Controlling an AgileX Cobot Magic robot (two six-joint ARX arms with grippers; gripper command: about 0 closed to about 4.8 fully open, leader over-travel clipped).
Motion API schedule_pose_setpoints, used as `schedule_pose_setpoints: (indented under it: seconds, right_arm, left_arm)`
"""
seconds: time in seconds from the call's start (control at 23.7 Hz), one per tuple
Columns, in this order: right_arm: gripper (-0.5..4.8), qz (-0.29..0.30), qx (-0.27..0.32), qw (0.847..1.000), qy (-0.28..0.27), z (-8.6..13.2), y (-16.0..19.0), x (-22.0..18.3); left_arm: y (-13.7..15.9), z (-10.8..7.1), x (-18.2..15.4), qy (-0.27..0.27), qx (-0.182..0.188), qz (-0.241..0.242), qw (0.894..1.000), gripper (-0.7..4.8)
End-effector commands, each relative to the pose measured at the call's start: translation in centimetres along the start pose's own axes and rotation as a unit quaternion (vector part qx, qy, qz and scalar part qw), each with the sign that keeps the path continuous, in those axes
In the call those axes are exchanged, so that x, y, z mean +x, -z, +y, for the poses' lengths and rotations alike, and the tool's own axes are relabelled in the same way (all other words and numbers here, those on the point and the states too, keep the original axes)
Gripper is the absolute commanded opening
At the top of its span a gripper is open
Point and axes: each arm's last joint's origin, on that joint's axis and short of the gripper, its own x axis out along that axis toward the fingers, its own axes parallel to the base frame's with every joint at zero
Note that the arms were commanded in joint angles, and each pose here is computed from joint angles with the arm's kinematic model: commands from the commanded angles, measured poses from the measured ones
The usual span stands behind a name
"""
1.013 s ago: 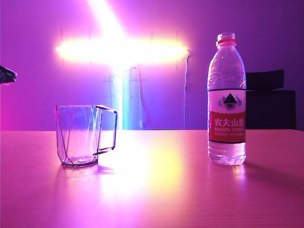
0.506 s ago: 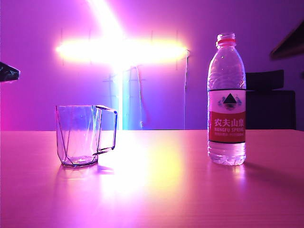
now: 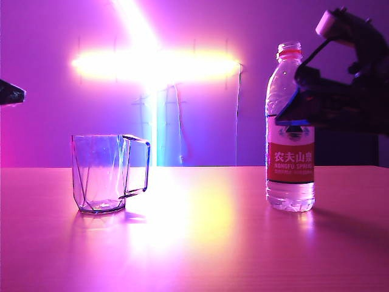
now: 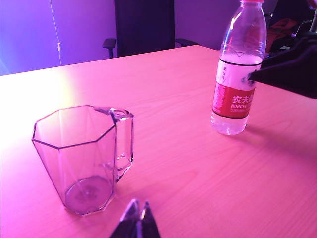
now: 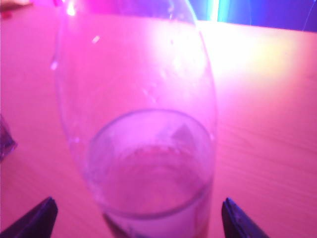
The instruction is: Pick up the mineral water bottle on the table and pour water into the mug until it's half full.
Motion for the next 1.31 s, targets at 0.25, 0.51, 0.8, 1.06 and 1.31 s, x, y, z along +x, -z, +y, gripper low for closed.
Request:
schedule_pose_setpoints:
  seconds: [0.25,0.51,0.8,1.06,1.31]
  right_arm:
    - [4.79,-0.063,0.036,0.997,0.002,-0.4,2.4,3.4]
    - [4.79,-0.074,0.049,0.996,0.002,-0.6,4.6,4.7]
    - [4.79,-0.08,0.049,0.996,0.003,-0.6,4.4,5.2]
    - [4.51,-0.09,0.048,0.995,0.003,-0.6,3.9,5.6]
    - [3.39,-0.09,0.048,0.995,0.003,-0.6,3.9,5.6]
  left_arm:
    - [-0.2,0.0,0.0,-0.001,-0.002,-0.005,1.0,-0.02]
    - [-0.2,0.0,0.0,-0.001,-0.002,-0.004,1.0,-0.02]
    - [-0.2,0.0,0.0,-0.001,-0.002,-0.003,1.0,-0.02]
    - [-0.2,0.0,0.0,-0.001,-0.002,-0.003,1.0,-0.02]
    - [-0.2,0.0,0.0,-0.001,-0.002,-0.003,1.0,-0.02]
